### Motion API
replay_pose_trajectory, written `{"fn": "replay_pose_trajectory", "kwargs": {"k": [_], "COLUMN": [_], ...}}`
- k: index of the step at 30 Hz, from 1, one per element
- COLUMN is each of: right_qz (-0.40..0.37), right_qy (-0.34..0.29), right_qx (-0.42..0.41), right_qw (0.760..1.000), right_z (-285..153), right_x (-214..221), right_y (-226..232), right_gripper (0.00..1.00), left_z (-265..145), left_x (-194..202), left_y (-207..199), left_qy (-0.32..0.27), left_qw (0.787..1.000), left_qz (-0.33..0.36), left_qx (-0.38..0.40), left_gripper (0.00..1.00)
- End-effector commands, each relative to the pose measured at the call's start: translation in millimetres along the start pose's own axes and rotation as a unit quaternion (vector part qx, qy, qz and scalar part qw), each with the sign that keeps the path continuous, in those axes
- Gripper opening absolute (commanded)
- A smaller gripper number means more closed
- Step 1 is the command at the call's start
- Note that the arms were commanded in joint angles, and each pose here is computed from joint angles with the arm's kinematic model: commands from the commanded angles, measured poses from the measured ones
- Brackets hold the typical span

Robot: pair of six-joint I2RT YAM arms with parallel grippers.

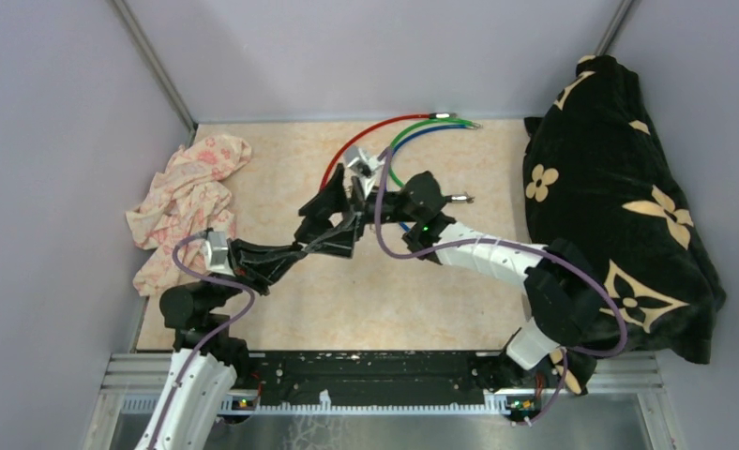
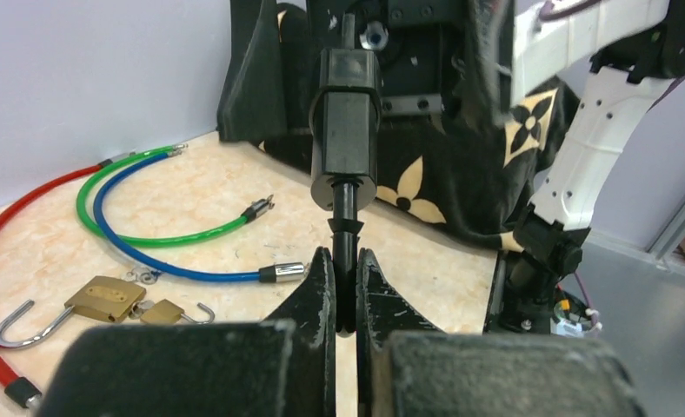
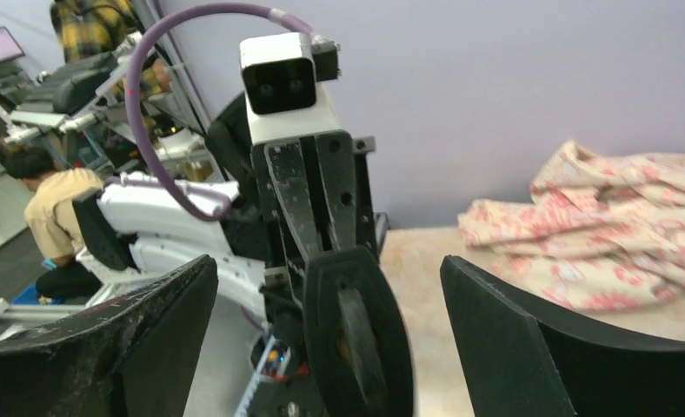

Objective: Lock with the key
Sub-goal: Lock the lock.

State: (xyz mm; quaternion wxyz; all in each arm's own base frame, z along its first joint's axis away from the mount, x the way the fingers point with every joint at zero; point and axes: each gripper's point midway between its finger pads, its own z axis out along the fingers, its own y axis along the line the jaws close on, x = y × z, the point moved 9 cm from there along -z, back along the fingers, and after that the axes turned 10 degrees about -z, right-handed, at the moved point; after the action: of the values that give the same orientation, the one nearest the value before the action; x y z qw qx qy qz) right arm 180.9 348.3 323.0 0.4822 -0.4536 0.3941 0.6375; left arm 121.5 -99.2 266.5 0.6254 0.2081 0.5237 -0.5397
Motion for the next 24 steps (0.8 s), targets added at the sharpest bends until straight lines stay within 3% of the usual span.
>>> {"fn": "replay_pose_trajectory", "kwargs": {"k": [1, 3, 8, 14, 20, 24], "right_qz": [-0.040, -0.054, -0.099, -0.114, -0.107, -0.111], "right_qy": [0.028, 0.083, 0.192, 0.227, 0.261, 0.260], "right_qx": [-0.047, -0.063, -0.015, -0.016, -0.006, 0.018], "right_qw": [0.998, 0.993, 0.976, 0.967, 0.959, 0.959], "right_z": [-44, -53, -68, -56, -41, -38], "right_x": [-37, -33, -25, -23, -21, -25], "right_y": [12, 14, 12, 20, 26, 25], "right_gripper": [0.98, 0.98, 0.98, 0.96, 0.80, 0.76], "left_z": [3, 3, 5, 7, 9, 9], "left_x": [-14, -13, -13, -13, -13, -12], "left_y": [-9, -8, -7, -3, 0, -1], "left_qy": [0.028, 0.051, 0.096, 0.125, 0.133, 0.134], "left_qw": [0.997, 0.995, 0.990, 0.985, 0.984, 0.984], "left_qz": [0.067, 0.074, 0.092, 0.099, 0.097, 0.094], "left_qx": [0.027, 0.031, 0.056, 0.064, 0.065, 0.067], "left_gripper": [0.00, 0.00, 0.00, 0.00, 0.00, 0.00]}}
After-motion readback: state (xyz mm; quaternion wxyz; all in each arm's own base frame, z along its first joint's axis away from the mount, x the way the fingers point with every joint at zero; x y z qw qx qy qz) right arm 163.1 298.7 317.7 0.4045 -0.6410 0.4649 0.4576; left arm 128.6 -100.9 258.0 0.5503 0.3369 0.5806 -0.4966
